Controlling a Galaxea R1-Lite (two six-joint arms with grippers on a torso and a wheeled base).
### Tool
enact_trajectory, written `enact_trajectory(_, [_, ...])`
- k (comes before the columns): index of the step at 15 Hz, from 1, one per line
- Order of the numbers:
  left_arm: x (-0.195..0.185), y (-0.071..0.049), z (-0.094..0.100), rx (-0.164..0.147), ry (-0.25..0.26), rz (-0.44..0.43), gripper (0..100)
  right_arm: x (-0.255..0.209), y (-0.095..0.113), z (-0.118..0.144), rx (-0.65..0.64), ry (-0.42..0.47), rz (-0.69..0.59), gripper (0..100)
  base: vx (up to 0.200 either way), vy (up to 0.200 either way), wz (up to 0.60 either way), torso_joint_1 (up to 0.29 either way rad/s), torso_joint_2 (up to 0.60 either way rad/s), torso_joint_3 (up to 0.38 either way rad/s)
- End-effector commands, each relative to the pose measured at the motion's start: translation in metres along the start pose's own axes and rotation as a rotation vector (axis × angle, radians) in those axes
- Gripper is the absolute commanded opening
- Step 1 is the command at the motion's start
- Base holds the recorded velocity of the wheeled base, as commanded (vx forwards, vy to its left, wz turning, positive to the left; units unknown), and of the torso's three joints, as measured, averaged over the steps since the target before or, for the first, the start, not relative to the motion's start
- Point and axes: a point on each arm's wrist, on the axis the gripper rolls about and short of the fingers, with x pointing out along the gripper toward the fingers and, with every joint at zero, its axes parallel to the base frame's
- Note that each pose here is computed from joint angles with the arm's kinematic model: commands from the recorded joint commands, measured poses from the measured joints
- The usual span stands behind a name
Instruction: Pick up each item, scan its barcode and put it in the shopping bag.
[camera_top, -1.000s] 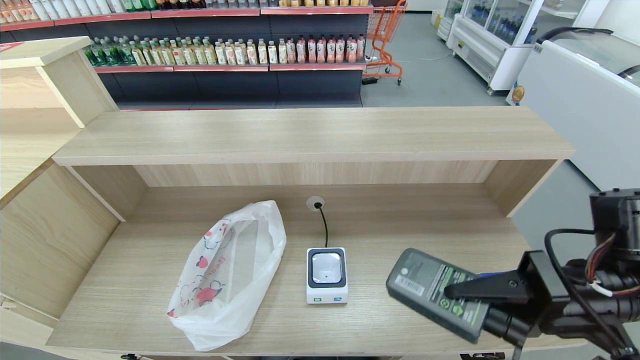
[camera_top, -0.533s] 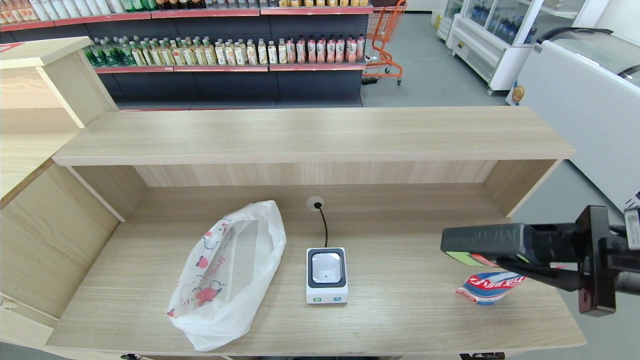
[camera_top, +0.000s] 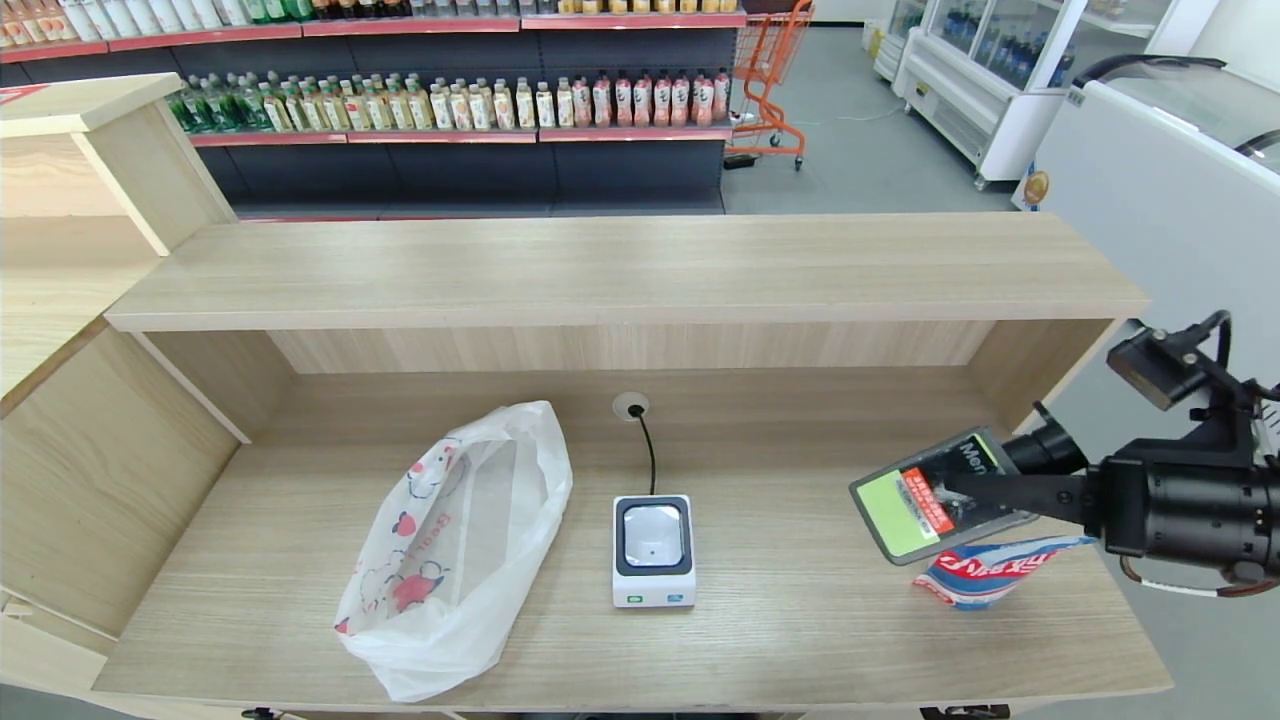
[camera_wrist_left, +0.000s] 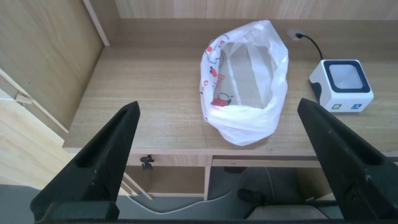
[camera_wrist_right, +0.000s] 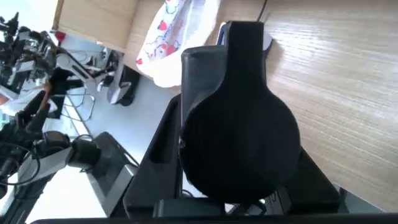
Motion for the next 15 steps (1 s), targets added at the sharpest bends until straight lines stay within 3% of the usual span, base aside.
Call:
enact_trajectory(1, [0.0,0.0,0.0,0.0,0.001,0.0,100,0.021,-0.009,-0.001,0.036,0.061,0.018,0,0.0,0.0,0.0,0.0,0.0,0.0])
enact_trajectory(8, [0.0,0.0,0.0,0.003,0.001,0.0,100,0.038,-0.006,-0.005,0.062,0.115,0.053,0,0.0,0.0,0.0,0.0,0.0,0.0])
enact_trajectory(15, [0.0,0.0,0.0,-0.005,0.001,0.0,100,0.054,-0.018,0.006,0.063,0.102,-0.024,0,0.0,0.2,0.0,0.005,0.0,0.004])
